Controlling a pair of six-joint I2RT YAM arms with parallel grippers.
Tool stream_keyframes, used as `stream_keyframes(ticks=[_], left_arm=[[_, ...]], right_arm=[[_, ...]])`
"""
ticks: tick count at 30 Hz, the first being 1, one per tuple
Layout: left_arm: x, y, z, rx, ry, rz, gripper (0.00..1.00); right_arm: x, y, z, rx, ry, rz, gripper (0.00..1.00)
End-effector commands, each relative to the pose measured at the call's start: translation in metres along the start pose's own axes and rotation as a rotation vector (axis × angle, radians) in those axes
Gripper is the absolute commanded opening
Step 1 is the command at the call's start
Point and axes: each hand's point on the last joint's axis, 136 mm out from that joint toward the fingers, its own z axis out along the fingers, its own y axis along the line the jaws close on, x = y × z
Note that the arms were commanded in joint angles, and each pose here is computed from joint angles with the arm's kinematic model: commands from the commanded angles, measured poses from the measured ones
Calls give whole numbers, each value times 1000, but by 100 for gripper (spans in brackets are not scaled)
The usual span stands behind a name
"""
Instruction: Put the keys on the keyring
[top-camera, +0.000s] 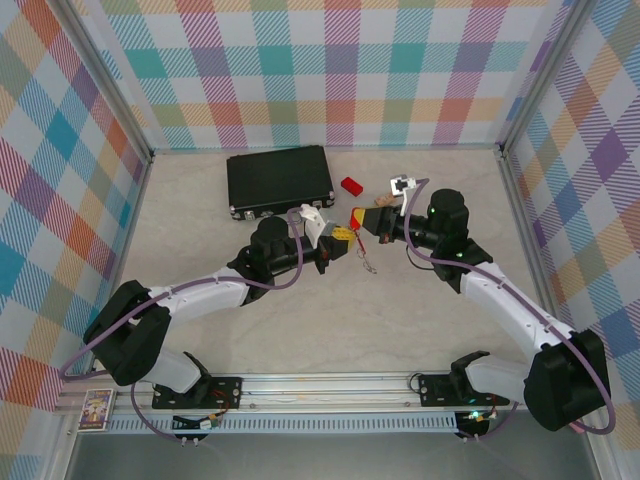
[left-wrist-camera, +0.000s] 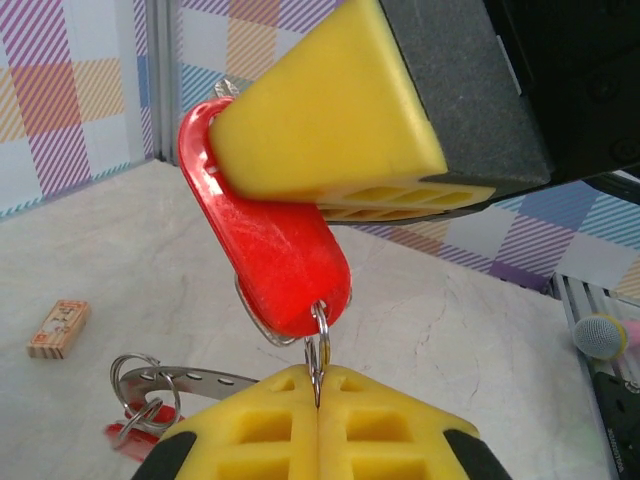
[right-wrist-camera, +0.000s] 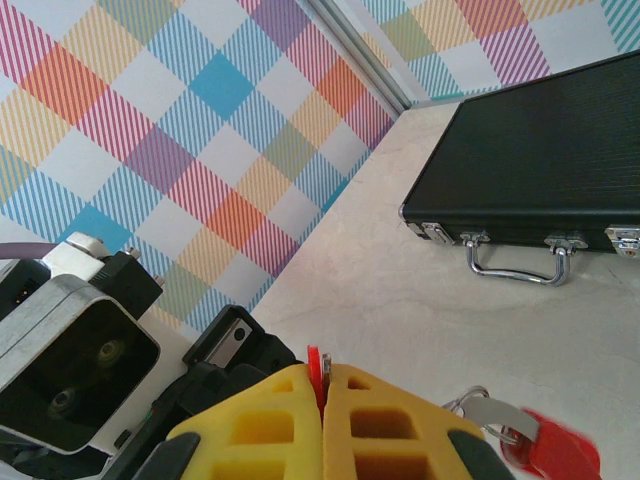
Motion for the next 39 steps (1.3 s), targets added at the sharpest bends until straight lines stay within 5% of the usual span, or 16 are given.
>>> stream_keyframes(ticks=[1, 19, 27, 29, 32, 39], left_arm=[[-20, -7, -3, 21, -60, 29, 0], [-32, -1, -23, -34, -113, 17, 0], [-27, -8, -16, 24, -84, -3, 0], [-21, -6, -13, 24, -64, -20, 30], [-19, -5, -12, 18, -60, -30, 39], [-19, 0, -15, -15, -59, -35, 41]], right_arm=[[-13, 14, -7, -5, -38, -37, 0], [-2, -36, -23, 196, -81, 4, 0], [-5, -22, -19, 120, -70, -11, 0], [-8, -15, -18, 89, -66, -23, 0], [-10, -12, -17, 79, -58, -29, 0], [-10, -16, -17, 98, -53, -34, 0]])
